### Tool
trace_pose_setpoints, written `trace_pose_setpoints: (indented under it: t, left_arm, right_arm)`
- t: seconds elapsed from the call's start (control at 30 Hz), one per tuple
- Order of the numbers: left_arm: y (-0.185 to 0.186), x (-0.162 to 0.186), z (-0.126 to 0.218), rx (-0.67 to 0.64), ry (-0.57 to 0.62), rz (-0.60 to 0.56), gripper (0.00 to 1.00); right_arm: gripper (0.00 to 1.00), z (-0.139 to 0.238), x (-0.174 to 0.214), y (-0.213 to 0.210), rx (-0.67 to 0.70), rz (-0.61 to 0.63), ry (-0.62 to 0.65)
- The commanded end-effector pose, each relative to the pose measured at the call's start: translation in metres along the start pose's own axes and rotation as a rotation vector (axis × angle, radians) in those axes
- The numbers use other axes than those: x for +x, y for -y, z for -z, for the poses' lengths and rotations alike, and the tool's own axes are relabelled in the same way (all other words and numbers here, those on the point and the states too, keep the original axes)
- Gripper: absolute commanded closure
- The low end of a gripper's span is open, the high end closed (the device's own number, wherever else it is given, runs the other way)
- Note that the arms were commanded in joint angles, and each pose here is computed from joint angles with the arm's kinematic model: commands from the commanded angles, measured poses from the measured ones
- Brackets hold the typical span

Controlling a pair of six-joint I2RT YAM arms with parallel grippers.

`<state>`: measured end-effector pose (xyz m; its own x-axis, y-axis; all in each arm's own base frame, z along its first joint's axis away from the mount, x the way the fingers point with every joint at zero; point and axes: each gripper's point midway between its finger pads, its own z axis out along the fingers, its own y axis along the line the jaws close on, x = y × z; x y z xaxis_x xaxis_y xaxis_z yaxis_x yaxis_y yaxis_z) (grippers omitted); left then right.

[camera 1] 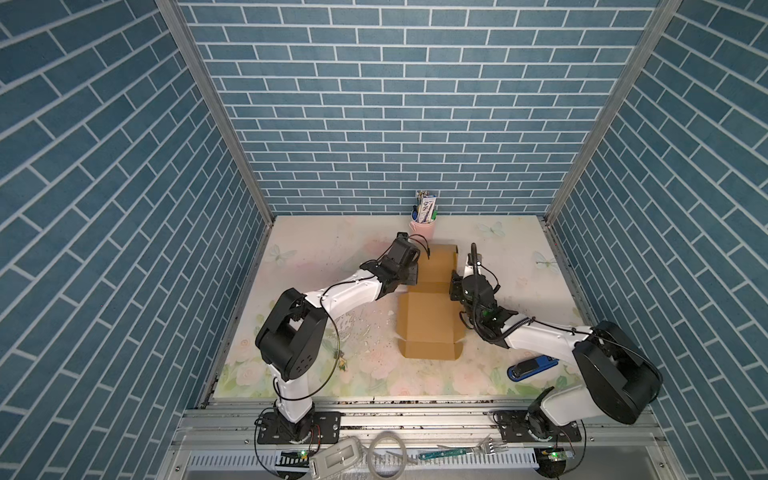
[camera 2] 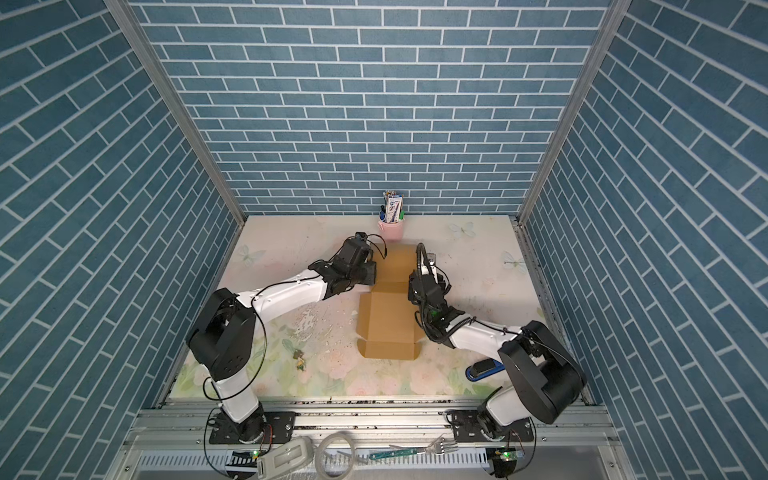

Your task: Fold the paper box

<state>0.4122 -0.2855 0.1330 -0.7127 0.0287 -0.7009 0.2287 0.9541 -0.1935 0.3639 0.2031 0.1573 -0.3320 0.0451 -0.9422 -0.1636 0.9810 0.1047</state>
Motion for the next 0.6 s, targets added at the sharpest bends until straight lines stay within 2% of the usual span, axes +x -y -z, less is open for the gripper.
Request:
trace_pose_setpoints:
  t: [0.0, 0.23, 0.33, 0.57]
  left_arm:
    - [-0.007, 0.008, -0.005, -0.024, -0.027, 0.007, 0.97]
    - [-0.009, 0.01, -0.005, -0.029, -0.033, 0.001, 0.97]
    - [-0.01, 0.011, -0.005, -0.032, -0.038, 0.001, 0.97]
    - [-0.009, 0.012, -0.007, -0.033, -0.045, 0.003, 0.96]
  right_arm:
    - [0.36, 0.012, -0.009, -0.024, -0.168, -0.003, 0.027]
    - [0.34, 0.026, -0.014, -0.019, -0.215, -0.042, 0.074]
    - [0.35, 0.023, -0.015, -0.009, -0.203, -0.071, 0.048]
    - [0.39, 0.005, -0.004, -0.006, -0.163, -0.043, -0.025]
